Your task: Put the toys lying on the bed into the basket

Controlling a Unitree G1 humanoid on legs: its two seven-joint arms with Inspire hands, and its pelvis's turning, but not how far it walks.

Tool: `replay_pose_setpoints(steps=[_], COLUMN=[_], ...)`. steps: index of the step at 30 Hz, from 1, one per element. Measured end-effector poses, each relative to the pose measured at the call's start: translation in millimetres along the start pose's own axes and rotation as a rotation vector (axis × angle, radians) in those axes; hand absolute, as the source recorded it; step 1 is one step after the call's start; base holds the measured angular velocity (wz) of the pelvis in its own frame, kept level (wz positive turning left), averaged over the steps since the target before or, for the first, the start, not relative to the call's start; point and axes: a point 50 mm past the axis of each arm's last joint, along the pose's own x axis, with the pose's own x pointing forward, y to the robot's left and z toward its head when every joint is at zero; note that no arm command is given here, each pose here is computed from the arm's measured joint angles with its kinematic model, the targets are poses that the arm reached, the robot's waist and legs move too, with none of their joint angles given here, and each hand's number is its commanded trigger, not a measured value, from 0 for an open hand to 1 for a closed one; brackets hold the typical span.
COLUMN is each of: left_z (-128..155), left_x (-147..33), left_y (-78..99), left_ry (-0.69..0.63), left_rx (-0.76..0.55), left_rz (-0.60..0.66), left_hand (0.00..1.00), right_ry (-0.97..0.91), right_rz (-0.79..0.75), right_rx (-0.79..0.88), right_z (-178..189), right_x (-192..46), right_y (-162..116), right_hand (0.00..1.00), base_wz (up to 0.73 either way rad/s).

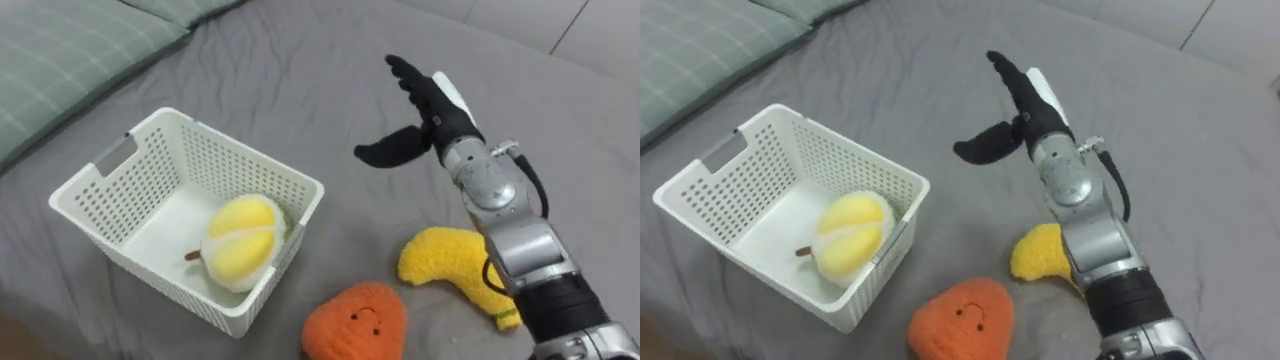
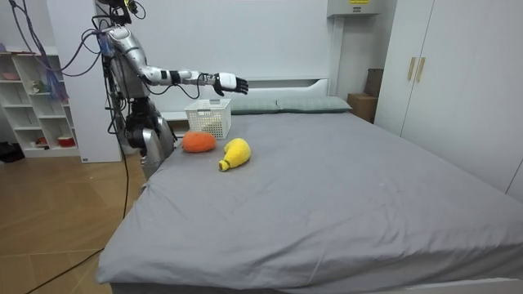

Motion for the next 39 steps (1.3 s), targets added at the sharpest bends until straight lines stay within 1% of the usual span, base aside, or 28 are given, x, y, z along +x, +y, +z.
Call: replay_pose_setpoints(steps=[3, 6, 9, 12, 15, 17, 19, 22, 25, 29, 32, 36, 37, 38, 39], left_z=[-4, -6, -8, -4, -2, 1, 12, 21, 27, 32, 39, 45, 46, 46, 47], left_x=[0.1, 0.0, 0.6, 1.1, 1.4, 3.0, 6.0, 7.5, 7.4, 7.2, 7.1, 6.8, 6.7, 6.7, 6.6], left_y=[0.0, 1.0, 3.2, 4.3, 0.6, -0.7, 2.9, 4.2, 2.4, 0.4, -2.5, -3.1, -3.2, -3.3, -3.3], left_ry=[0.019, 0.021, 0.019, 0.011, 0.012, 0.025, 0.009, -0.023, -0.047, -0.064, -0.08, -0.113, -0.116, -0.12, -0.124], left_rx=[-0.008, -0.005, -0.004, -0.013, -0.029, -0.047, -0.044, -0.009, -0.022, -0.034, -0.014, -0.025, -0.031, -0.032, -0.032], left_rz=[-0.003, -0.001, 0.006, 0.009, -0.016, -0.025, -0.019, -0.024, -0.035, -0.046, -0.059, -0.066, -0.069, -0.07, -0.071], left_hand=[0.0, 0.0, 0.0, 0.0, 0.0, 0.0, 0.0, 0.0, 0.0, 0.0, 0.0, 0.0, 0.0, 0.0, 0.0], right_ry=[0.094, 0.149, 0.213, 0.312, 0.395, 0.44, 0.484, 0.547, 0.587, 0.57, 0.573, 0.574, 0.577, 0.58, 0.577], right_rz=[-0.034, -0.078, -0.107, -0.116, -0.104, -0.112, -0.138, -0.139, -0.12, -0.142, -0.155, -0.184, -0.189, -0.195, -0.201], right_rx=[0.078, 0.123, 0.117, 0.113, 0.094, 0.072, 0.063, 0.02, -0.048, -0.116, -0.169, -0.18, -0.181, -0.184, -0.185], right_z=[-28, -43, -60, -82, -95, -100, -104, -114, -123, -120, -118, -118, -119, -120, -119], right_x=[-10, -13, -16, -20, -16, -11, -6, -7, -11, -9, -7, -7, -8, -8, -8], right_y=[-6, -14, -21, -19, -18, -19, -25, -27, -25, -36, -43, -46, -47, -47, -48], right_hand=[0.0, 0.0, 0.0, 0.0, 0.0, 0.0, 0.0, 0.0, 0.0, 0.0, 0.0, 0.0, 0.08, 0.98, 1.0], base_wz=[-0.08, -0.19, -0.15, -0.03, -0.01, 0.02, 0.15, 0.15, 0.08, 0.03, 0.04, 0.0, 0.0, 0.0, 0.0])
